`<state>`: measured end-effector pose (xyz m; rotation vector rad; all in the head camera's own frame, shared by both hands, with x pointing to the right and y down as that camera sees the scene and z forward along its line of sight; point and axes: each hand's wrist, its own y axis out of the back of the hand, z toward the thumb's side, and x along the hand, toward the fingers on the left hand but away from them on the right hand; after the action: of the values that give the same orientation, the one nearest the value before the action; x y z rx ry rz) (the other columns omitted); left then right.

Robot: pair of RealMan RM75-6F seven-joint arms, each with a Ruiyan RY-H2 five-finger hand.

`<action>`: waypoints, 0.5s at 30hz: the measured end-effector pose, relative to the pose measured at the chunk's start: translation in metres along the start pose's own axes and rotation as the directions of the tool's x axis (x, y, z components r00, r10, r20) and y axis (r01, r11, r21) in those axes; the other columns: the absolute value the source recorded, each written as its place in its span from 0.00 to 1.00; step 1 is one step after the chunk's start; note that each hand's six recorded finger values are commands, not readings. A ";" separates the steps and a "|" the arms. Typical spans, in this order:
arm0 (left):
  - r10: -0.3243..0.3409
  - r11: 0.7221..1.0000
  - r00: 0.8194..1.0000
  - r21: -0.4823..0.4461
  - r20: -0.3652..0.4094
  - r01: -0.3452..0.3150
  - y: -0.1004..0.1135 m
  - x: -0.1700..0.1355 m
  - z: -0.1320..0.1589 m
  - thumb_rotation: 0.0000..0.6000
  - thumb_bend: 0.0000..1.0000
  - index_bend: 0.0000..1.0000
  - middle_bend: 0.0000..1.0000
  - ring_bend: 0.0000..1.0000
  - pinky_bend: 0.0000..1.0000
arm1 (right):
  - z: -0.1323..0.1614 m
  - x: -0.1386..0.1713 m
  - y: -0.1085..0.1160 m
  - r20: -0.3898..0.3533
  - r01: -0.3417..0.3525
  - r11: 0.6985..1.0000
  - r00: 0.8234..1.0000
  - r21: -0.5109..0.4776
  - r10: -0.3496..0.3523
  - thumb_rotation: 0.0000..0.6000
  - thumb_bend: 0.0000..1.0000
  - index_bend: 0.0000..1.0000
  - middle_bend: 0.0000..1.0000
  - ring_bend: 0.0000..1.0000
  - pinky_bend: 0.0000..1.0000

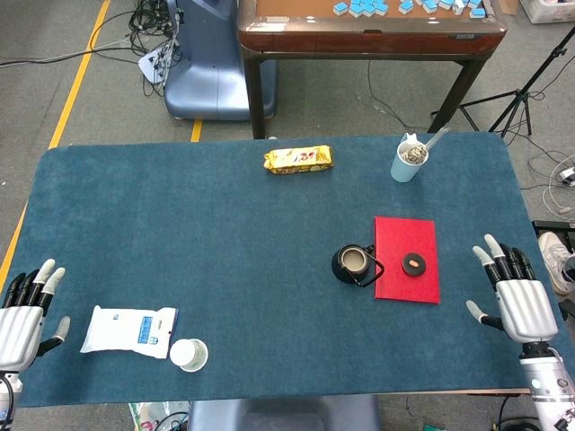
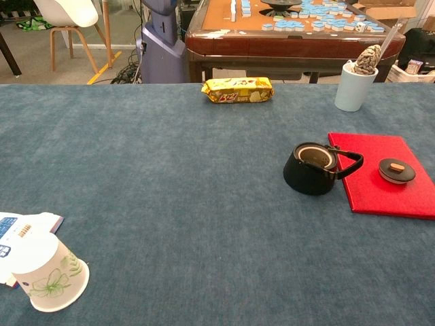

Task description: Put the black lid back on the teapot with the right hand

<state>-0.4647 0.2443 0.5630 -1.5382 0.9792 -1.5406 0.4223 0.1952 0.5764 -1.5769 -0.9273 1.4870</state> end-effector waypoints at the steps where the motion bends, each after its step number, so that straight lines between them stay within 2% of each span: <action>1: 0.000 1.000 1.000 0.000 0.000 0.000 0.000 0.000 0.000 1.00 0.39 0.00 0.00 0.00 0.00 | 0.000 0.000 0.000 0.000 0.000 1.000 1.000 0.000 0.000 1.00 0.25 0.09 0.00 0.00 0.00; 15: -0.001 1.000 1.000 -0.001 -0.013 0.001 -0.003 -0.013 -0.003 1.00 0.39 0.00 0.00 0.00 0.00 | 0.011 -0.008 -0.006 -0.033 -0.034 0.999 0.999 -0.001 0.034 1.00 0.25 0.09 0.00 0.00 0.00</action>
<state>-0.4675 0.2569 0.5600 -1.5316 0.9867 -1.5530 0.4112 0.1911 0.5854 -1.6205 -0.8869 1.4794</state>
